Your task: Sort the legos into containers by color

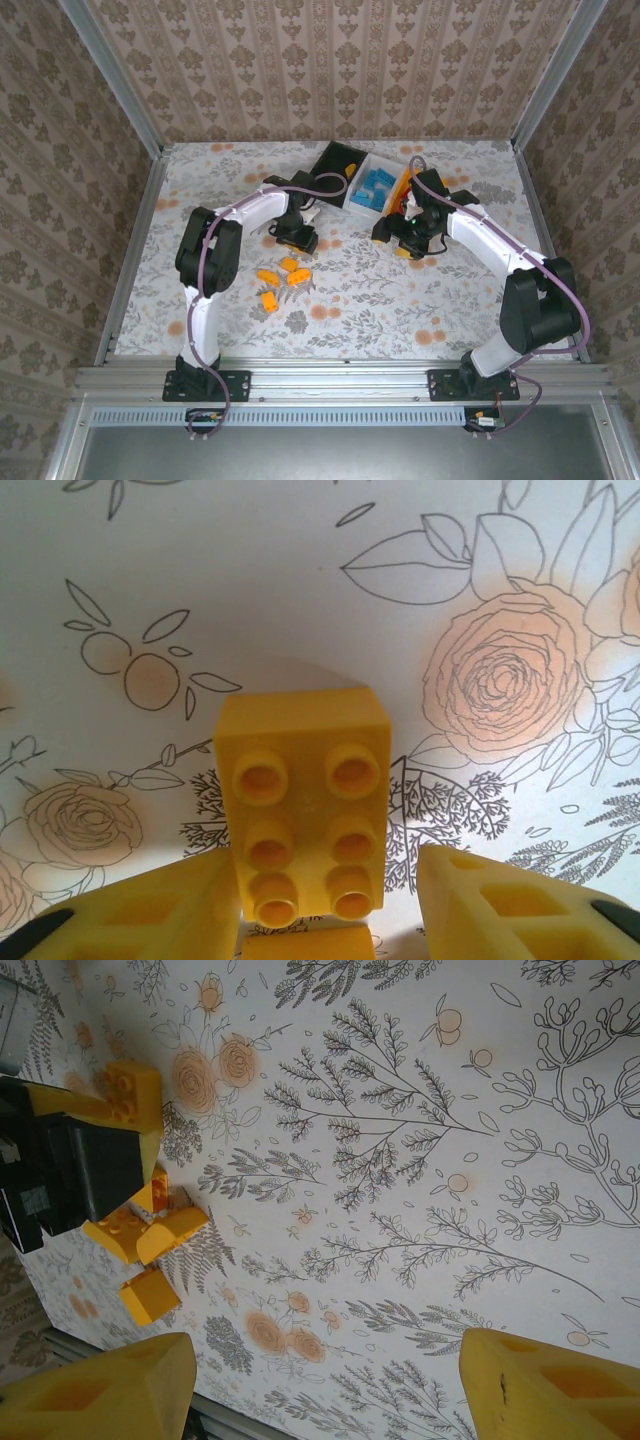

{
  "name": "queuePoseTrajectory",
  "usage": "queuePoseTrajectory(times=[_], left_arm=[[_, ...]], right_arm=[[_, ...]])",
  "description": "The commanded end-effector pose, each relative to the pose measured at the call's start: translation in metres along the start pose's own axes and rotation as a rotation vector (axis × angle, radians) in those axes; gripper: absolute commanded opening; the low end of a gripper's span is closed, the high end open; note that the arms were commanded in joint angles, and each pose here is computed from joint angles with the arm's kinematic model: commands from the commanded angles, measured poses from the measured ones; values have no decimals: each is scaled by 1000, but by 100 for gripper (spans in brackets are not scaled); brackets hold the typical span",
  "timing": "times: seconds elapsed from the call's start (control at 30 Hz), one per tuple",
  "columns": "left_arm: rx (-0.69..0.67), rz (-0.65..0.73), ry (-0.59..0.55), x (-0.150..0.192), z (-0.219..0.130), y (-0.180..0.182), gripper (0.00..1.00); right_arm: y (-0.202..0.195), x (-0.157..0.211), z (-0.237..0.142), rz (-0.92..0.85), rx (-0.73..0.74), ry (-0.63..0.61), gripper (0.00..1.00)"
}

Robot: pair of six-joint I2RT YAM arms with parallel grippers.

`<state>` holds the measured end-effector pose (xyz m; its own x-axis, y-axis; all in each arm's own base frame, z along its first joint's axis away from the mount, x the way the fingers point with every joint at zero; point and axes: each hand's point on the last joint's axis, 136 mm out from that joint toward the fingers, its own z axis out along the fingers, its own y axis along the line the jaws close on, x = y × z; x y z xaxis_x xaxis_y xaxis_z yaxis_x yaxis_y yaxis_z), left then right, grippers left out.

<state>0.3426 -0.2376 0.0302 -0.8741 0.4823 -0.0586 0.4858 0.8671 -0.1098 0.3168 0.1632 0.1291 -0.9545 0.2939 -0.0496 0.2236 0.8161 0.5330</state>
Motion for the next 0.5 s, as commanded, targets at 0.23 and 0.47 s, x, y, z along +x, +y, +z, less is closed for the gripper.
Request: queuePoseTrajectory(times=[0.23,0.47], left_arm=[[-2,-14,4,2,-8,1,38],[189,-199,-164,-38,-62,-3,38]], right_arm=[[1,0,-3,17,-8,1,72],[0,-1,-8,4,-4,-11,72]])
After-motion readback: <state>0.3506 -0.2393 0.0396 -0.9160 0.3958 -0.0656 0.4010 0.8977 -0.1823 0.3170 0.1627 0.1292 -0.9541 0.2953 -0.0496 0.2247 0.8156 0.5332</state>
